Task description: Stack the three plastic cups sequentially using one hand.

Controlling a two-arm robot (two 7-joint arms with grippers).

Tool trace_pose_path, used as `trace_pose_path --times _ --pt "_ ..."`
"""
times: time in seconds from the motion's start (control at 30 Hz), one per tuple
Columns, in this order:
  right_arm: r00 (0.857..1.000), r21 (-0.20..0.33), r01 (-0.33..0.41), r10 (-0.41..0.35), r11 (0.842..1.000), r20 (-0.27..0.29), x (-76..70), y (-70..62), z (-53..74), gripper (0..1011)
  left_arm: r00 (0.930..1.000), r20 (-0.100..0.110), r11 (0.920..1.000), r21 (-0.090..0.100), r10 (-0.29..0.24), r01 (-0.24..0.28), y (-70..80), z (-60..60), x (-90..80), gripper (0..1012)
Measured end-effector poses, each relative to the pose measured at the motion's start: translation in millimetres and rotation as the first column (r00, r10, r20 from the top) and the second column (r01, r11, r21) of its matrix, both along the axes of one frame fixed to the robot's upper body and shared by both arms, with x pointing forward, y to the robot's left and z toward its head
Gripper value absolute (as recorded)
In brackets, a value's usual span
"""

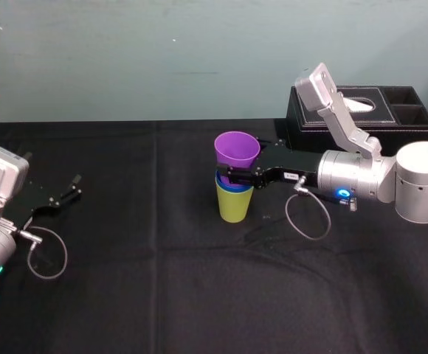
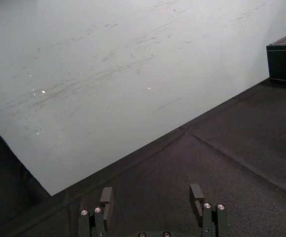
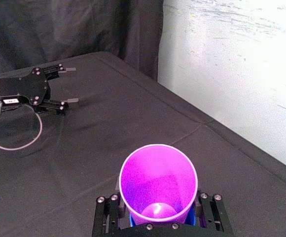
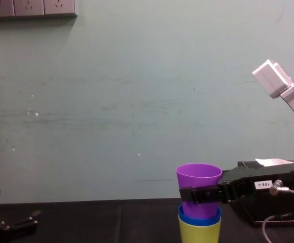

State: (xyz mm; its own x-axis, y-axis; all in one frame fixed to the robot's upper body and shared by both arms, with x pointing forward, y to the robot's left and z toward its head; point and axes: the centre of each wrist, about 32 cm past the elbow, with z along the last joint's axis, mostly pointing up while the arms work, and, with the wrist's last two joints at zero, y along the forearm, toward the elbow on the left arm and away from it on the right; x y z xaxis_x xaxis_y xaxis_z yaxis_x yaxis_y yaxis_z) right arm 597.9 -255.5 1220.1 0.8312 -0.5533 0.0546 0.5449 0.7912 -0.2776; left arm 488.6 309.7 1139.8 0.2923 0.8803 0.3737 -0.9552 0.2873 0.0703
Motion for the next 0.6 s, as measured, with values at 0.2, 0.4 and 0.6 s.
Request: trace_pose_path --times 0.2,0.4,0.6 --pt "1.000 0.000 0.000 0.000 1.000 0.000 0.0 -0.2 0.0 741 1.0000 0.000 1.0000 0.000 0.000 0.000 0.0 0.0 0.0 1011" --pt "1.000 0.000 0.001 -0.001 1.000 0.000 0.0 -0.2 0.1 817 1.0000 0.000 1.0000 0.000 0.000 0.000 0.0 0.0 0.0 1011" --pt "1.000 0.000 0.001 -0.001 1.000 0.000 0.0 -0.2 0.2 978 1.0000 0.000 1.0000 0.000 0.000 0.000 0.0 0.0 0.0 1011"
